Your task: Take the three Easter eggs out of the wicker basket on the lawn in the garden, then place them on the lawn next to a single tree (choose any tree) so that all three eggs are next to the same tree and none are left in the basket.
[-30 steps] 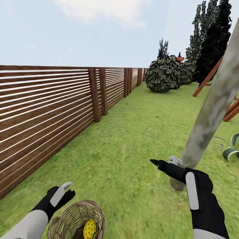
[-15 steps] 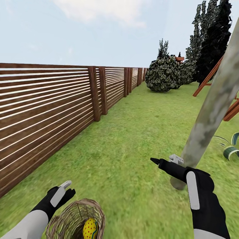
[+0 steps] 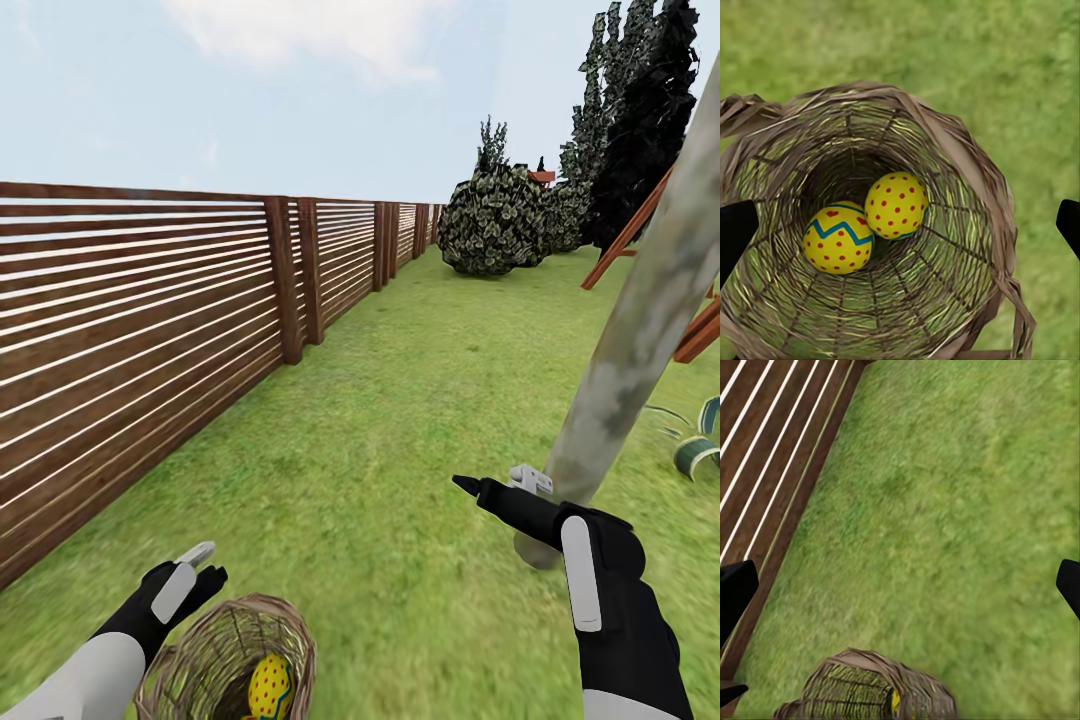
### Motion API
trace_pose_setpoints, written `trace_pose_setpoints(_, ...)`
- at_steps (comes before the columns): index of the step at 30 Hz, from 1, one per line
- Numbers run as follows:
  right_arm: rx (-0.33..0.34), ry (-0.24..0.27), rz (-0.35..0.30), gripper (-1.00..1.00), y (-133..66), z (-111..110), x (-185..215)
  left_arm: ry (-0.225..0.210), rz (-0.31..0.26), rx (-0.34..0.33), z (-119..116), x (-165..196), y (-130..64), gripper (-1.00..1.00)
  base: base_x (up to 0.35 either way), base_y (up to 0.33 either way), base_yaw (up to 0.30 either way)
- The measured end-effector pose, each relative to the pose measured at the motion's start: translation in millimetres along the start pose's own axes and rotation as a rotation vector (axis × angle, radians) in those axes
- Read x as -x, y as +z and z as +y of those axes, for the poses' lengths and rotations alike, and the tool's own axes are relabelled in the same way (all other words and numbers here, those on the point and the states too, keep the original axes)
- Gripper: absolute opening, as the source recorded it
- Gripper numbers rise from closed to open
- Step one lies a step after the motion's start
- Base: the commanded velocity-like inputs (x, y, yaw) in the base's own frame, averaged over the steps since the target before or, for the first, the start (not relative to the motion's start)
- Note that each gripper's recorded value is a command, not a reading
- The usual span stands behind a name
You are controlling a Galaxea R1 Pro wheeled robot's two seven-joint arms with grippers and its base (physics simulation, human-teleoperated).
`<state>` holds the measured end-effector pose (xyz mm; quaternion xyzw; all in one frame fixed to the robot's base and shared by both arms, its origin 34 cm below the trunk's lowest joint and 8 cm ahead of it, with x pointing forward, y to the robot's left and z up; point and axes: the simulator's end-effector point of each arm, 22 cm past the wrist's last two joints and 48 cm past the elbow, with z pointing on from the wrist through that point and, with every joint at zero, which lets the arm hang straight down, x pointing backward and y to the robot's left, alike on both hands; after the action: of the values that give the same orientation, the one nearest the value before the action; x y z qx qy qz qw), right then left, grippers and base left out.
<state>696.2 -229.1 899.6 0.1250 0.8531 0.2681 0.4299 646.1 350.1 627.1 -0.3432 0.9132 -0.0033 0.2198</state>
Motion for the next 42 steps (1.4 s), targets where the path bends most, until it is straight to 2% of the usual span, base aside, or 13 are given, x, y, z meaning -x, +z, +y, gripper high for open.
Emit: trace_pose_setpoints(42,0.011,-0.009,-0.016,1.0,28.7,-36.3,-48.0,0.005,0.0,-0.014,11.8,-33.9,65.3,1.0,0.0,0.0,0.0)
